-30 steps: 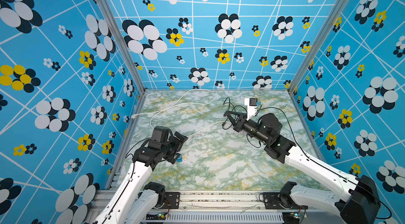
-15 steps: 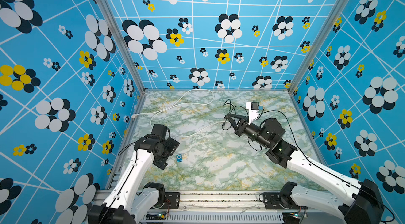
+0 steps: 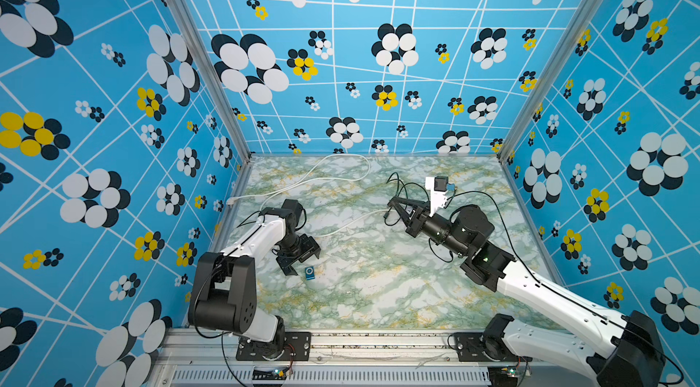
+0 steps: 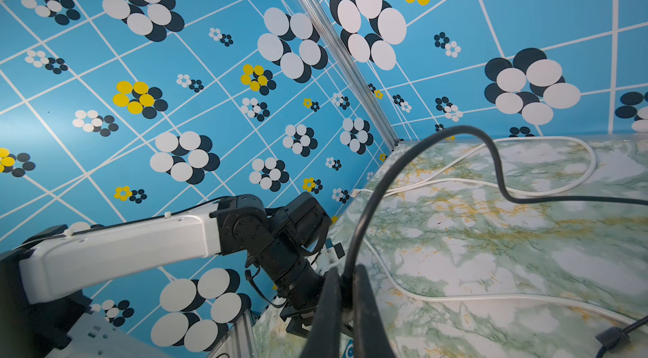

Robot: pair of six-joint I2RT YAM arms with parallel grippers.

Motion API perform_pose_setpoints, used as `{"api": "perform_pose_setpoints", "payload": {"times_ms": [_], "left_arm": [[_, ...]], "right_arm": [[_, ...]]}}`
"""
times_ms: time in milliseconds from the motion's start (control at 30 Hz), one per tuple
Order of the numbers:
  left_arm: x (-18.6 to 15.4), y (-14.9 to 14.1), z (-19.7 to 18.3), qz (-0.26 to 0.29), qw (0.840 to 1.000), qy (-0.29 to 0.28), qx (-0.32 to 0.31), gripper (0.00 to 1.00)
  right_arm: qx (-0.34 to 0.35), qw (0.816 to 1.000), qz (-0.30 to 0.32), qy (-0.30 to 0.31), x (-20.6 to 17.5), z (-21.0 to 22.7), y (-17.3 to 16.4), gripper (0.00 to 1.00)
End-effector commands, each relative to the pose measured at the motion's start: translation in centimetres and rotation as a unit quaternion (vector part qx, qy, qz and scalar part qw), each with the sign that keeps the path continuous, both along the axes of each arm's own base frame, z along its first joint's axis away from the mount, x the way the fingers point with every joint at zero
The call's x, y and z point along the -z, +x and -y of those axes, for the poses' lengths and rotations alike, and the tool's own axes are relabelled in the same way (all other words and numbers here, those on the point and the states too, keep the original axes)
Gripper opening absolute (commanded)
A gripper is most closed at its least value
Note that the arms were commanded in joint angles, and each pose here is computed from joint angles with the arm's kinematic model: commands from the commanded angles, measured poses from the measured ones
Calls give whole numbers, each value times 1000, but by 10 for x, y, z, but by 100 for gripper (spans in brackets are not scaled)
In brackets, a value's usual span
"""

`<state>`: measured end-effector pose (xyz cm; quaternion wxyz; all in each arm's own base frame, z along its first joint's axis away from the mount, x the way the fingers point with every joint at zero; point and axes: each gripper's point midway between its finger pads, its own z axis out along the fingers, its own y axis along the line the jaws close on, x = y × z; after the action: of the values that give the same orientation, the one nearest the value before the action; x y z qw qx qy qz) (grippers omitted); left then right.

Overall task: Charge mp3
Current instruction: Pick up the MP3 player from the center of the board.

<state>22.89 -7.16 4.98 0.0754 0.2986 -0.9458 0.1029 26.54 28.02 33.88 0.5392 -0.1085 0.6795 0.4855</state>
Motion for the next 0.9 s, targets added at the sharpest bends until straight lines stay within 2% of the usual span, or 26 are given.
{"api": "perform_pose_setpoints", "payload": {"times_ms": [0, 300, 867], "left_arm": [[4, -8, -1, -36, 997, 0, 66, 80], [23, -11, 4, -82, 990, 5, 112, 75], [34, -12, 5, -103, 985, 18, 140, 68]], "right_arm": [[-10, 1000, 15, -4, -5, 0, -8, 0], [-12, 1000, 19, -15, -5, -1, -10, 0], [-4, 1000, 20, -22, -3, 0, -13, 0]]}}
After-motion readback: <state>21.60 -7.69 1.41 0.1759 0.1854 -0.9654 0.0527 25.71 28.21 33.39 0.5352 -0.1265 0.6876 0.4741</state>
